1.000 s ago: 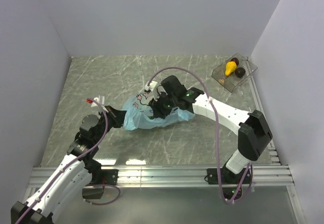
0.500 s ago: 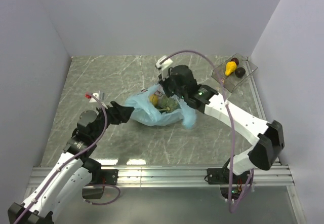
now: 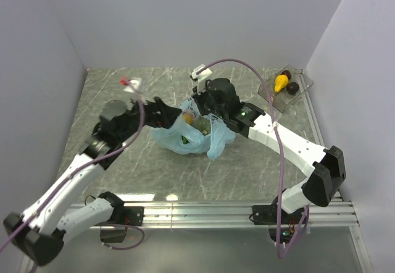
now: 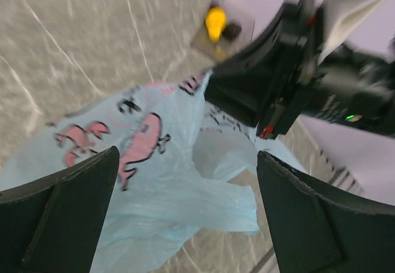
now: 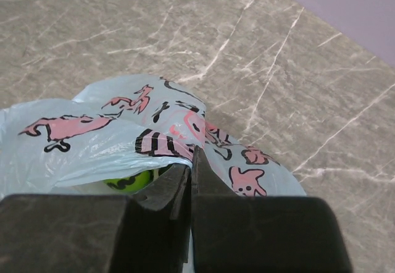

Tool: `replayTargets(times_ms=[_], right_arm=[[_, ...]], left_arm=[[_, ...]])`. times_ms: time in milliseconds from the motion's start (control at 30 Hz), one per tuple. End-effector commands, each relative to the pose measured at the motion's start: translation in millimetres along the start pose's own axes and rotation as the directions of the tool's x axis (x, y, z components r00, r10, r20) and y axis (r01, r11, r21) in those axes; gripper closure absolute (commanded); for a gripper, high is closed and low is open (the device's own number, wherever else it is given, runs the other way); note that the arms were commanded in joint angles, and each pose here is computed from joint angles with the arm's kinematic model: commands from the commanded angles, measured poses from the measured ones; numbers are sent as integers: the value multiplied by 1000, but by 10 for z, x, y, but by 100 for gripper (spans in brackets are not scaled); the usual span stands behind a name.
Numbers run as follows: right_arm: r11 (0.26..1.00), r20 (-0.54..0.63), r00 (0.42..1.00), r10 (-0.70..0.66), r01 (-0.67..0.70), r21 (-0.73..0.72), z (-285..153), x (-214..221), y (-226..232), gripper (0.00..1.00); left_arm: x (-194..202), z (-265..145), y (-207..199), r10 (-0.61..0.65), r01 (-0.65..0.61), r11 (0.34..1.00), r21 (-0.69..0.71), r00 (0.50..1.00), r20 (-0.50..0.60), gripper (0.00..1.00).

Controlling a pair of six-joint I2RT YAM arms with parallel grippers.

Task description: Untie the knot of the plastic bag and take out the fruit

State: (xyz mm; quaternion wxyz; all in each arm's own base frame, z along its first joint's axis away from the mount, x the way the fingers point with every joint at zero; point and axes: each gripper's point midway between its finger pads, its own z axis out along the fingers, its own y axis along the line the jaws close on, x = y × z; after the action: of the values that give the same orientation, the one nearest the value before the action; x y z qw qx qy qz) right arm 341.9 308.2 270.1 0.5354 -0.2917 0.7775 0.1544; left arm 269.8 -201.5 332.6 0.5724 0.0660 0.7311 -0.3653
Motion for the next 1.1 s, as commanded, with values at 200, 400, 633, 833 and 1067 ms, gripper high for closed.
replayTargets(times_ms=[200,400,633,833,1067], right_arm=[[999,27,999,38,-38,-13,-34,-87,72,100],[999,53,997,49,-50,11,-143,-97,20,100],[996,49,995,89,-91,27,-281,135,-21,100],[975,15,987,157,-158,156,-364,528,-328,100],[889,53,947,316,-315,333,-461,789,-1016,100]], left_arm=[[529,589,56,68,-94,981,-169,986,-150,1],[987,404,784,-10,-76,867,-493,986,-169,3],[1616,57,1272,-128,-12,759,-652,978,-166,17],[1755,-202,1442,-156,-36,712,-702,966,-207,45],[1793,-383,1272,-211,50,816,-575,953,-217,99]])
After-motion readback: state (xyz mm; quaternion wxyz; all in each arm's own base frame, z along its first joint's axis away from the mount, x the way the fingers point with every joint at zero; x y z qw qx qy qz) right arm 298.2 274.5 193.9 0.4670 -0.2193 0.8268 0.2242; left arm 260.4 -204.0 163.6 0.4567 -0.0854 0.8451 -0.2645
